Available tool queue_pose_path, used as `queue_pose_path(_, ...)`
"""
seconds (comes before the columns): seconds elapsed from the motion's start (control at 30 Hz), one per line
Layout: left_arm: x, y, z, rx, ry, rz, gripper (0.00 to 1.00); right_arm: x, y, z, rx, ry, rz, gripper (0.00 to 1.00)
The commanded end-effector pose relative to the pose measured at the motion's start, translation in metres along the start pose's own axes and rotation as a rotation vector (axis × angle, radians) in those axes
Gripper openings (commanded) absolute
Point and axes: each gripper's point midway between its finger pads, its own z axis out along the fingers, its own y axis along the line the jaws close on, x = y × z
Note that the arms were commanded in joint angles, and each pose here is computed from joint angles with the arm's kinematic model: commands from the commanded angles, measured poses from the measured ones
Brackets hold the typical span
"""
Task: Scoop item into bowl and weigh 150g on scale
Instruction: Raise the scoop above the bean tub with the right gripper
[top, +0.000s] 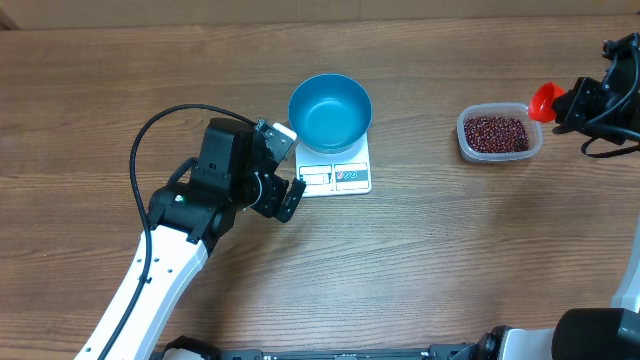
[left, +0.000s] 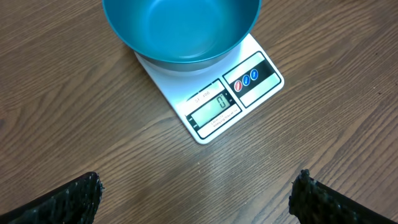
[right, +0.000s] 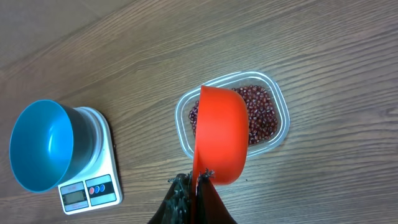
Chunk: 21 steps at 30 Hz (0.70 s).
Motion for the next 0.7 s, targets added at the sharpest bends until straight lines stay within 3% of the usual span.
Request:
queue_pose_path(0.0, -0.0005, -0.0006, -0.0018, 0.007, -0.008, 0.020, 1.00, -0.0083, 0.0048, -0.0068, -0.003, -0.028, -0.035, 0.04)
queue_pose_path(0.67, -0.0005, -0.0006, -0.0018, 0.007, -0.008, 0.020, 1.00, -0.0081, 0.0121, -0.0069, -0.046, -0.028, -0.060, 0.04)
